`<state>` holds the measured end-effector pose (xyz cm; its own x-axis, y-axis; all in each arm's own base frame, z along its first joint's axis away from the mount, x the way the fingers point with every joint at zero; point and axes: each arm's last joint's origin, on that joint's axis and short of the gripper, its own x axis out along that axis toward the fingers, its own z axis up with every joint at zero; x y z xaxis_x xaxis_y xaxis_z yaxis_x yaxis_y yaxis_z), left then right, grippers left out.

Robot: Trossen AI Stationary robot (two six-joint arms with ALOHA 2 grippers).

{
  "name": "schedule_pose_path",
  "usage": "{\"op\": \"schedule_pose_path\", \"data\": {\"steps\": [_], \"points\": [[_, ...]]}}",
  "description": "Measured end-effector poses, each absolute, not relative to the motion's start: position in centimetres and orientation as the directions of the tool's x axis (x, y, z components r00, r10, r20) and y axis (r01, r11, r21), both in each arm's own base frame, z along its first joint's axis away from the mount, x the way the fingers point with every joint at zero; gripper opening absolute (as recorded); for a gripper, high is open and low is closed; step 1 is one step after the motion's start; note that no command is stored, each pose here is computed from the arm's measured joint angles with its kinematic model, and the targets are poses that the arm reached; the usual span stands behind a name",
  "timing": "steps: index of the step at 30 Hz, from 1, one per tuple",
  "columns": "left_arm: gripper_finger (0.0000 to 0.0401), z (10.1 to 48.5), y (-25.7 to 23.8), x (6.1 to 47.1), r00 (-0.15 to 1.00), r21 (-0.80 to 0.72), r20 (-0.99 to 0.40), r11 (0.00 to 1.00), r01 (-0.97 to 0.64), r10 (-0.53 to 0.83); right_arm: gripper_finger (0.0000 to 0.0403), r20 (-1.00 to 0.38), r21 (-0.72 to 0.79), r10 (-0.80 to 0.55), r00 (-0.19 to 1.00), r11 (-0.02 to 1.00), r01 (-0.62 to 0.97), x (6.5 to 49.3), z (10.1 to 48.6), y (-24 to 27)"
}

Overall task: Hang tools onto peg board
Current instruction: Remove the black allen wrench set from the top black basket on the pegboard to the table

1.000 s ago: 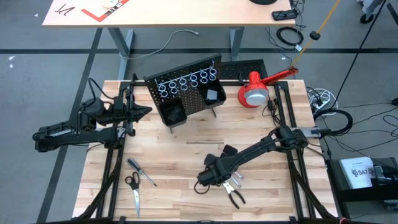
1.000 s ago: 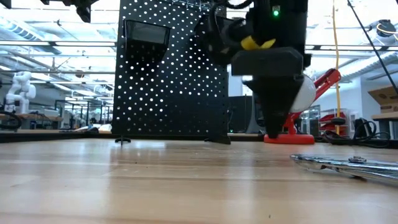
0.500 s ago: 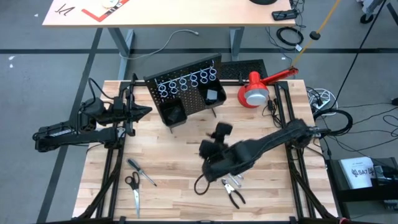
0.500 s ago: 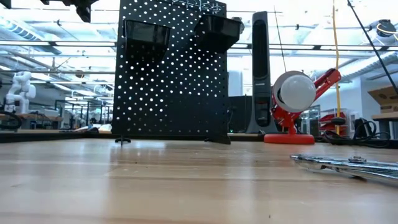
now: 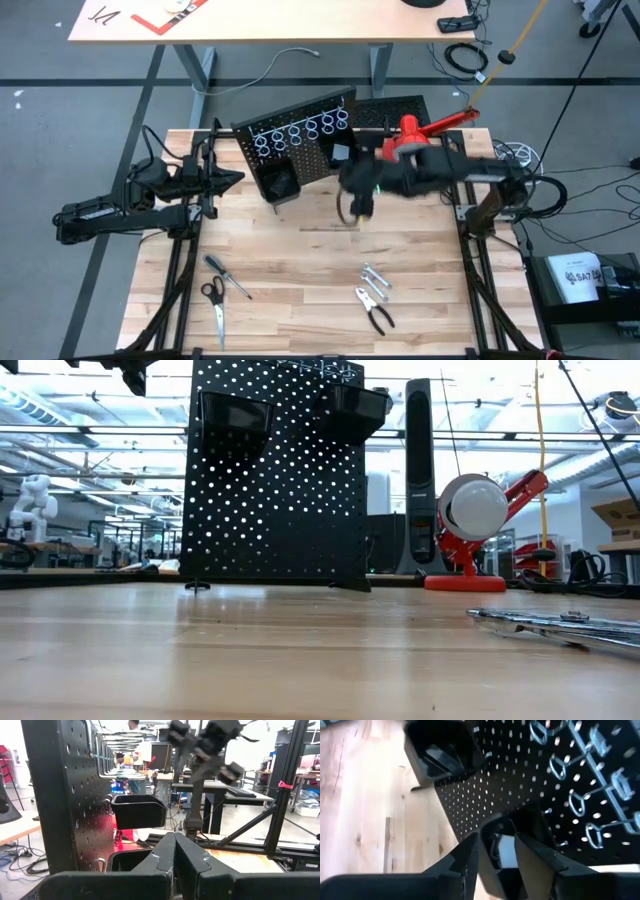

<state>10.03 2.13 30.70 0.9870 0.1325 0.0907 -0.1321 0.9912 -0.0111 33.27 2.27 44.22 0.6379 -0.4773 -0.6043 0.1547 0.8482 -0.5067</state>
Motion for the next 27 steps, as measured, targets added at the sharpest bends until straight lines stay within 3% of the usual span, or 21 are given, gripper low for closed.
{"op": "schedule_pose_path", "data": {"steps": [11,27], "points": [[0.0013,30.7,2.1,10.0,0.987,-0.011,0.09,0.991,-0.132,0.133,0.0118,-0.708,-0.427,-0.401,0.582,0.899,0.1,35.8,41.8,-3.6],[0.0013,30.7,2.1,10.0,0.987,-0.004,0.088,0.991,-0.133,0.133,0.0118,-0.733,-0.388,-0.357,0.578,0.919,0.076,36.2,41.2,-5.4]]}}
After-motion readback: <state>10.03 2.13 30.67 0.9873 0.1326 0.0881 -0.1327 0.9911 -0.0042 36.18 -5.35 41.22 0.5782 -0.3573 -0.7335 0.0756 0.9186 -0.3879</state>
